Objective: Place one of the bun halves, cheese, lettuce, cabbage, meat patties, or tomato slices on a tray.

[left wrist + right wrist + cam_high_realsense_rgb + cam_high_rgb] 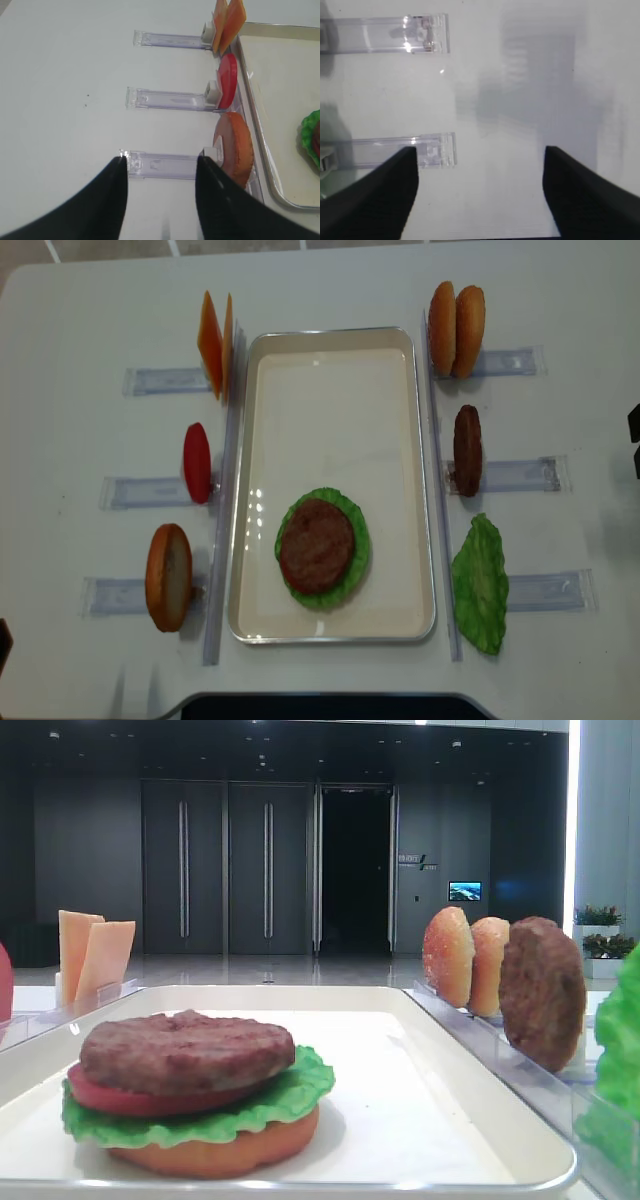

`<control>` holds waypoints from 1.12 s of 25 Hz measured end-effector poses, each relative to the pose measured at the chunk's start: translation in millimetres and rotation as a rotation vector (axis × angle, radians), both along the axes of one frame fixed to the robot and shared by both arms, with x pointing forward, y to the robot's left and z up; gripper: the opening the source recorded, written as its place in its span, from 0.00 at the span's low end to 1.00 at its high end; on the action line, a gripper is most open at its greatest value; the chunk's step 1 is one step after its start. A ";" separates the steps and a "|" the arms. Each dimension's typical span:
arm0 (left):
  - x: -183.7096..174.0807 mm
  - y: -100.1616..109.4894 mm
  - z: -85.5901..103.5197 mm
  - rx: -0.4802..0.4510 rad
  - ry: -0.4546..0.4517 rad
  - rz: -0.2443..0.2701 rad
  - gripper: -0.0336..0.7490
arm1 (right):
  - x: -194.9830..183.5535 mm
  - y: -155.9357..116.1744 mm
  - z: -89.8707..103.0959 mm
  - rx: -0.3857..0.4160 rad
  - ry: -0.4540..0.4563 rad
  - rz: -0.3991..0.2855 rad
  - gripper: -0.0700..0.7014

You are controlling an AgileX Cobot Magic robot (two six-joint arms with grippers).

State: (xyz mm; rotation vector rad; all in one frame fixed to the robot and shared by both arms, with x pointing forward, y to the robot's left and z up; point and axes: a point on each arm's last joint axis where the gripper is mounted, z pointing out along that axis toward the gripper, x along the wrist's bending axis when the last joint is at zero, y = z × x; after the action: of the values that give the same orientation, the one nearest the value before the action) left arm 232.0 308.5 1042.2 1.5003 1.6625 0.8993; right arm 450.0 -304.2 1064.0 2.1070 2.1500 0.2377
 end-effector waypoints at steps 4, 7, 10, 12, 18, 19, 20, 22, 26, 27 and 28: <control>0.0 0.0 0.0 0.000 0.000 0.000 0.48 | -28.4 1.2 11.1 -0.001 -0.056 -0.004 0.77; 0.0 0.0 0.0 0.000 0.000 0.000 0.48 | -53.6 2.3 16.7 -0.003 -0.112 -0.005 0.77; 0.0 0.0 0.0 0.000 0.000 0.000 0.48 | -79.9 3.4 21.3 -0.006 -0.188 -0.005 0.77; 0.0 0.0 0.0 0.000 0.000 0.000 0.48 | -103.8 4.4 24.9 -0.009 -0.270 -0.005 0.77; 0.0 0.0 0.0 0.000 0.000 0.000 0.48 | -146.8 6.1 11.3 -0.014 -0.377 -0.004 0.77; 0.0 0.0 0.0 0.000 0.000 0.000 0.48 | -153.3 6.4 7.9 -0.015 -0.394 -0.004 0.77; 0.0 0.0 0.0 0.000 0.000 0.000 0.48 | -158.1 6.6 3.8 -0.015 -0.404 -0.004 0.77; 0.0 0.0 0.0 0.000 0.000 0.000 0.48 | -169.1 7.0 -2.0 -0.017 -0.439 -0.004 0.77; 0.0 0.0 0.0 0.000 0.000 0.000 0.48 | -185.0 7.6 -12.4 -0.020 -0.533 -0.005 0.77; 0.0 0.0 0.0 0.000 0.000 0.000 0.48 | -187.4 7.7 -14.9 -0.021 -0.557 -0.006 0.77; 0.0 0.0 0.0 0.000 0.000 0.000 0.48 | -190.2 7.8 -17.3 -0.022 -0.584 -0.006 0.77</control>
State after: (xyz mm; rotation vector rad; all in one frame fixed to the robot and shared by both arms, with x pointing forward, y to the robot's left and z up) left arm 232.0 308.5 1042.2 1.5003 1.6625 0.8993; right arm 259.8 -296.4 1046.7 1.7398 1.7828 0.7214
